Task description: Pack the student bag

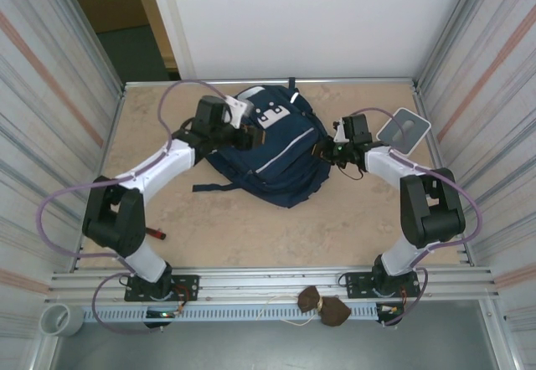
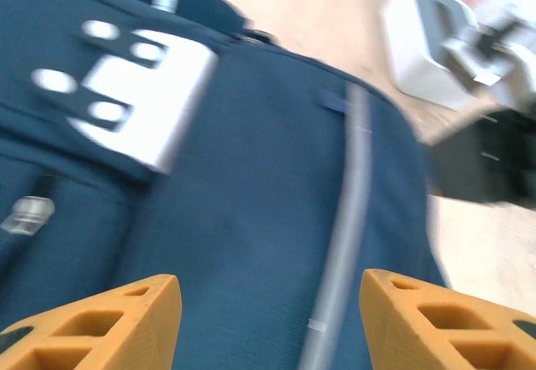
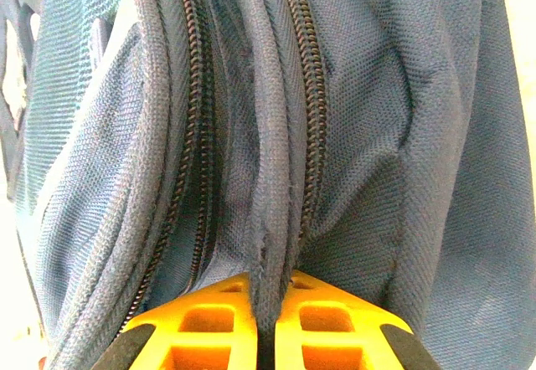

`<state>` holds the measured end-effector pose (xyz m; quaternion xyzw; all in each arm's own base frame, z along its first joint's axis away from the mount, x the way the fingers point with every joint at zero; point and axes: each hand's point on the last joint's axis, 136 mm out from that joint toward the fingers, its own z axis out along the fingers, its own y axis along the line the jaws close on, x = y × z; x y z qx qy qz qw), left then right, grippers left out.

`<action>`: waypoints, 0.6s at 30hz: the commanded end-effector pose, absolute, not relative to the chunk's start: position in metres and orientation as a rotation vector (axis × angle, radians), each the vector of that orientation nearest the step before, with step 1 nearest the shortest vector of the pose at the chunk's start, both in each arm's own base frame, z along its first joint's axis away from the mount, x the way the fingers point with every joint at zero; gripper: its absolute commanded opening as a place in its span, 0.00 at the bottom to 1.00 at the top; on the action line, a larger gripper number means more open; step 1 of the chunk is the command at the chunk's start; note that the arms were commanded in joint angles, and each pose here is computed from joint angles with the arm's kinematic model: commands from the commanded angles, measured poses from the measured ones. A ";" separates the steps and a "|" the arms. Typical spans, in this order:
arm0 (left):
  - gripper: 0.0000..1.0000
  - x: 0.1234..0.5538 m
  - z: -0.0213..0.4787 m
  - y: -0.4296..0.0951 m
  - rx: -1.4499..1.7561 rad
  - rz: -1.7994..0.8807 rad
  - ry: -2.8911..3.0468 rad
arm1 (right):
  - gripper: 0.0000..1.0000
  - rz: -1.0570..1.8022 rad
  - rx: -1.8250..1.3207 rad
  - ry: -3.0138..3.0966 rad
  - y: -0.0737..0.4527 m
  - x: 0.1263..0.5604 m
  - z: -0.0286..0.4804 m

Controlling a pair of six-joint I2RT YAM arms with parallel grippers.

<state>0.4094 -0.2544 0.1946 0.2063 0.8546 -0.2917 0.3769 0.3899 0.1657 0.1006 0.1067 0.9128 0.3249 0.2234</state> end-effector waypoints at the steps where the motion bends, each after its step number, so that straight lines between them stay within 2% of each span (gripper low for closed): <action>1: 0.56 0.427 0.163 -0.243 0.440 -0.706 2.342 | 0.08 0.883 0.209 2.550 0.159 0.393 0.105; 6: 0.50 0.414 0.131 -0.263 0.501 -0.808 2.423 | 0.09 0.897 0.232 2.557 0.155 0.403 0.103; 13: 0.40 0.347 0.102 -0.285 0.581 -0.961 2.465 | 0.14 0.950 0.191 2.564 0.173 0.433 0.105; 18: 0.43 0.304 0.100 -0.305 0.643 -1.012 2.440 | 0.21 0.984 0.132 2.557 0.204 0.461 0.108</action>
